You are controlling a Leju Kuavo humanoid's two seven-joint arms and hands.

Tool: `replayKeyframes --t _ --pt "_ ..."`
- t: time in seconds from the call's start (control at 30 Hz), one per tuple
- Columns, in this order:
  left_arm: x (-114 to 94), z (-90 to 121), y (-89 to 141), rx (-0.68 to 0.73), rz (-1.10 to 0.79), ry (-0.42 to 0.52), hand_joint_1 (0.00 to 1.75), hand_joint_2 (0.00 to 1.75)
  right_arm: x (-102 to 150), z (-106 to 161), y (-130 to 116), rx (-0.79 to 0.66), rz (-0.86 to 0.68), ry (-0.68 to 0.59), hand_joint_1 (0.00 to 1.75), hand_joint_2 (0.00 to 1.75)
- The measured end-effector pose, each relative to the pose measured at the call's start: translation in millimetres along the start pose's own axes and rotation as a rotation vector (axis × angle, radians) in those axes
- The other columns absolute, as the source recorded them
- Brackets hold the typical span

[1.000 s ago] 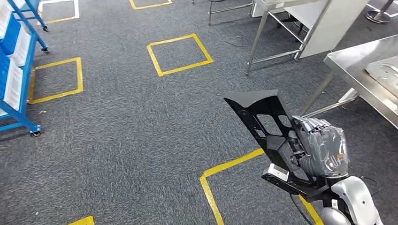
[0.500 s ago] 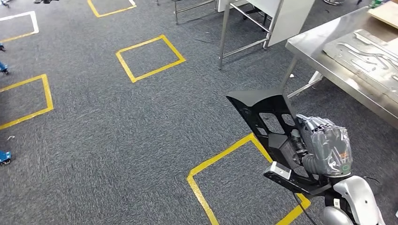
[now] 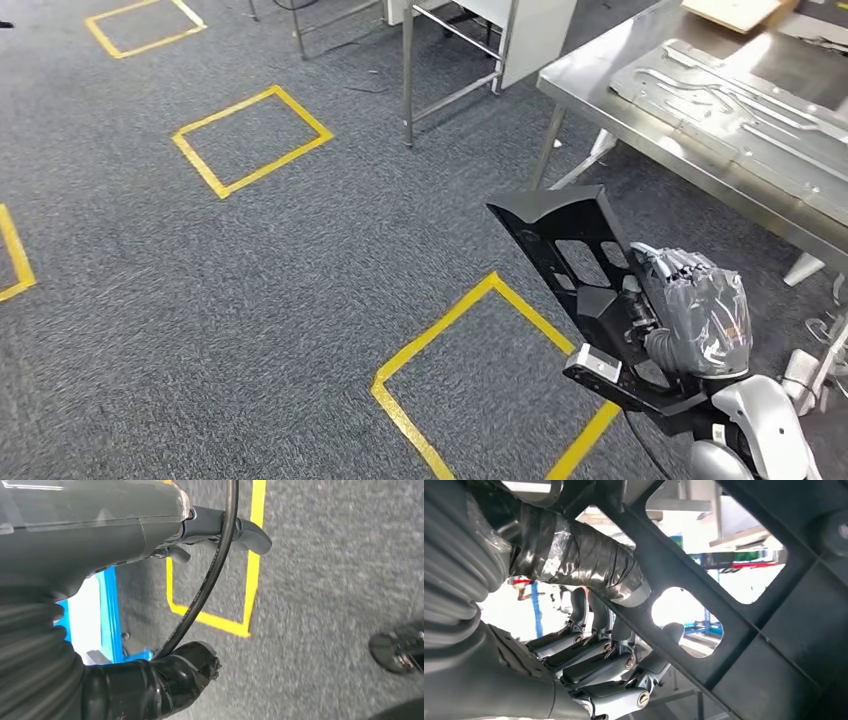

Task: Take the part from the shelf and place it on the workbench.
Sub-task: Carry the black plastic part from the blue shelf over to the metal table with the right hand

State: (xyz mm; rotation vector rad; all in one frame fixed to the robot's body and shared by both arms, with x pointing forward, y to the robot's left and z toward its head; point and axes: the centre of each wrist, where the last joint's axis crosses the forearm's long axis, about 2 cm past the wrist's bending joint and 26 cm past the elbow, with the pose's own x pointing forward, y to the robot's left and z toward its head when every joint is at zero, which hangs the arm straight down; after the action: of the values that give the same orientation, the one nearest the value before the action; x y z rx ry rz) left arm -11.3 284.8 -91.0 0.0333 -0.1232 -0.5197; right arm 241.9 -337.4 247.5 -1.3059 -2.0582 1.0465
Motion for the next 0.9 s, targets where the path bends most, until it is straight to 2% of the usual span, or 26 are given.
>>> replayKeyframes --t 0.9 --pt "-0.3 0.2 0.0 -0.002 0.001 -0.003 0.0 1.75 -7.6 -10.9 -4.5 -0.017 0.025 0.014 1.75 1.75"
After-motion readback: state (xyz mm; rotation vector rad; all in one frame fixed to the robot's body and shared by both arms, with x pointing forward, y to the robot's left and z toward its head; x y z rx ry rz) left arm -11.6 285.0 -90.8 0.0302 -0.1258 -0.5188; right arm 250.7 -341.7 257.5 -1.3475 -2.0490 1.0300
